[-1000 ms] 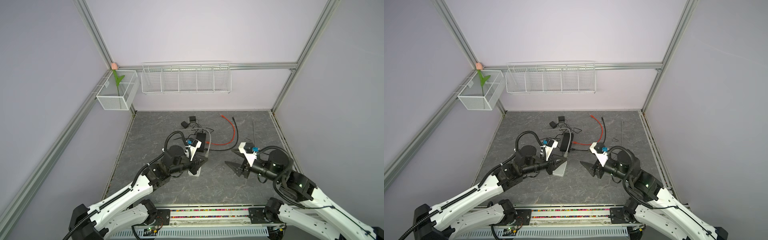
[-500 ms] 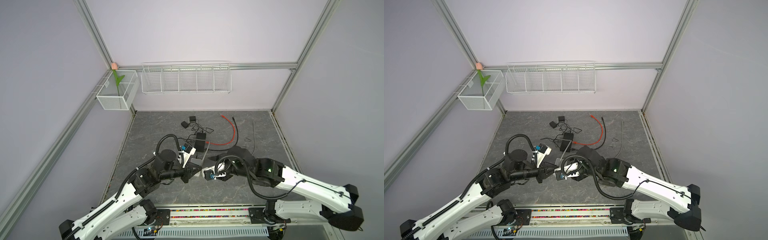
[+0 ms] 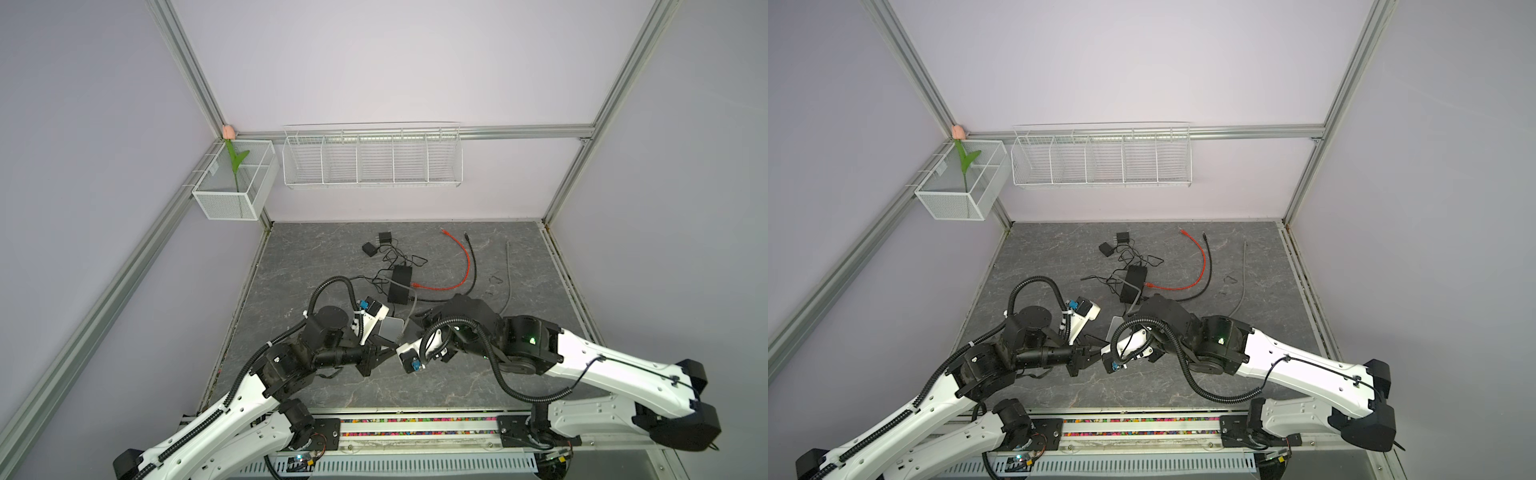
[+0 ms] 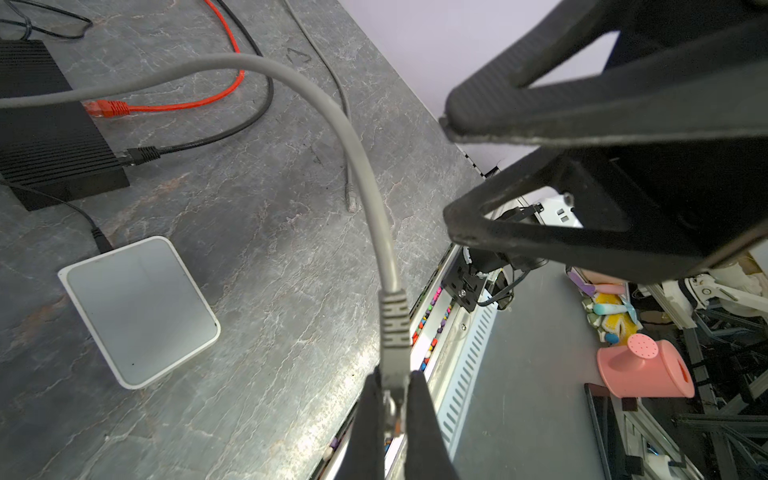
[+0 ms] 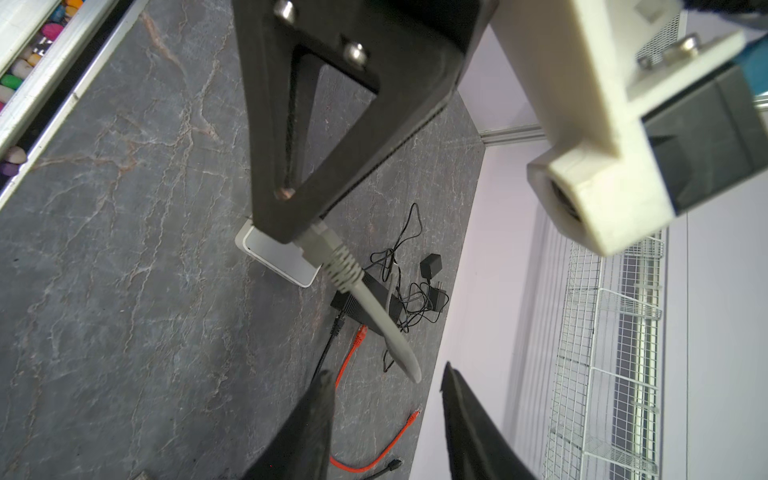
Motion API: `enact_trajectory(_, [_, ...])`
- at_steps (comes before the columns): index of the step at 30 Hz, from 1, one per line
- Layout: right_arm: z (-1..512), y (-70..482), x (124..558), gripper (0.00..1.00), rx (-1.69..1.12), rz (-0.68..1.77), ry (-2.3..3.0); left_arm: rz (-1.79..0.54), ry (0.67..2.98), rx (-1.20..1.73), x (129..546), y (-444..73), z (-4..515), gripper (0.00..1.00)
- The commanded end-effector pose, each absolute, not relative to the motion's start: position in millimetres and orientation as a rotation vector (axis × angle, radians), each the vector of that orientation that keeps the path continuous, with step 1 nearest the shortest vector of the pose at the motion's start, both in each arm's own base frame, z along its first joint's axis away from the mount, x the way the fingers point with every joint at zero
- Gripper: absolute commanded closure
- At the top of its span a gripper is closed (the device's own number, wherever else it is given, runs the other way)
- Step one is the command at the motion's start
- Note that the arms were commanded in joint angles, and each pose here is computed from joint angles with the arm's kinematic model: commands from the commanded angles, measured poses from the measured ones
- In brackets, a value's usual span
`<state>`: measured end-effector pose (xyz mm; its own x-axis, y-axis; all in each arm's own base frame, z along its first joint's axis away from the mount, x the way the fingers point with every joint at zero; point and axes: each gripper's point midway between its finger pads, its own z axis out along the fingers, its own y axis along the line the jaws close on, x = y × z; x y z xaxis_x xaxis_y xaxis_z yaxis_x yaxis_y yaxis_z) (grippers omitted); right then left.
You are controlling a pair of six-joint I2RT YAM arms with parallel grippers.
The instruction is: Insert the plug into the switch port
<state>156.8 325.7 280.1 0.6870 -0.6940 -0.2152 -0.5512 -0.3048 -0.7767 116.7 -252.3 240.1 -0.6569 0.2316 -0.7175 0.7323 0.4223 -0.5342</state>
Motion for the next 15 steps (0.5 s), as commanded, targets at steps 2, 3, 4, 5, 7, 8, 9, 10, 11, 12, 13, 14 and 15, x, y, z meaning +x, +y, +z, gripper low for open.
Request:
enact_trajectory(2, [273.0,334.7,155.8,0.58,-2.032,-0.218,0.925,-1.216,2.124,0.808,113.2,-251.3,241.6,1.00])
enact_trajectory(3, [272.6,337.0,154.9,0.59,-2.032,-0.216,0.916,-1.218,2.122,0.811,112.8,-251.5,241.6,1.00])
enact_trajectory(4, [271.6,339.3,155.0,0.60,-2.032,-0.218,0.909,-1.221,2.124,0.812,112.5,-251.8,241.1,1.00])
enact_trajectory(5, [271.7,341.2,154.2,0.61,-2.032,-0.217,0.899,-1.221,2.126,0.812,112.6,-252.1,240.3,1.00])
enact_trajectory(7, [270.2,344.5,153.9,0.62,-2.037,-0.216,0.893,-1.225,2.127,0.813,112.5,-252.8,239.2,1.00])
enact_trajectory(8, [269.8,345.9,153.6,0.63,-2.038,-0.215,0.890,-1.227,2.128,0.812,112.8,-253.2,239.0,1.00])
enact_trajectory(9, [267.8,347.2,153.0,0.64,-2.045,-0.213,0.889,-1.229,2.128,0.814,112.8,-253.9,238.6,1.00])
enact_trajectory(10, [266.1,347.5,152.8,0.64,-2.050,-0.213,0.889,-1.232,2.127,0.813,113.3,-254.5,238.8,1.00])
enact_trajectory(11, [264.4,348.4,152.2,0.65,-2.056,-0.211,0.888,-1.232,2.128,0.813,113.3,-254.9,238.4,1.00])
enact_trajectory(12, [262.6,348.9,152.0,0.66,-2.062,-0.211,0.889,-1.231,2.130,0.816,113.4,-255.2,237.8,1.00])
enact_trajectory(13, [261.3,349.4,151.7,0.67,-2.066,-0.212,0.889,-1.232,2.130,0.818,113.5,-255.6,237.8,1.00])
enact_trajectory(14, [259.0,350.0,151.2,0.67,-2.073,-0.208,0.891,-1.233,2.128,0.819,113.4,-255.8,238.3,1.00])
enact_trajectory(15, [257.9,350.8,150.5,0.69,-2.079,-0.207,0.889,-1.232,2.128,0.821,113.5,-256.0,238.1,1.00])
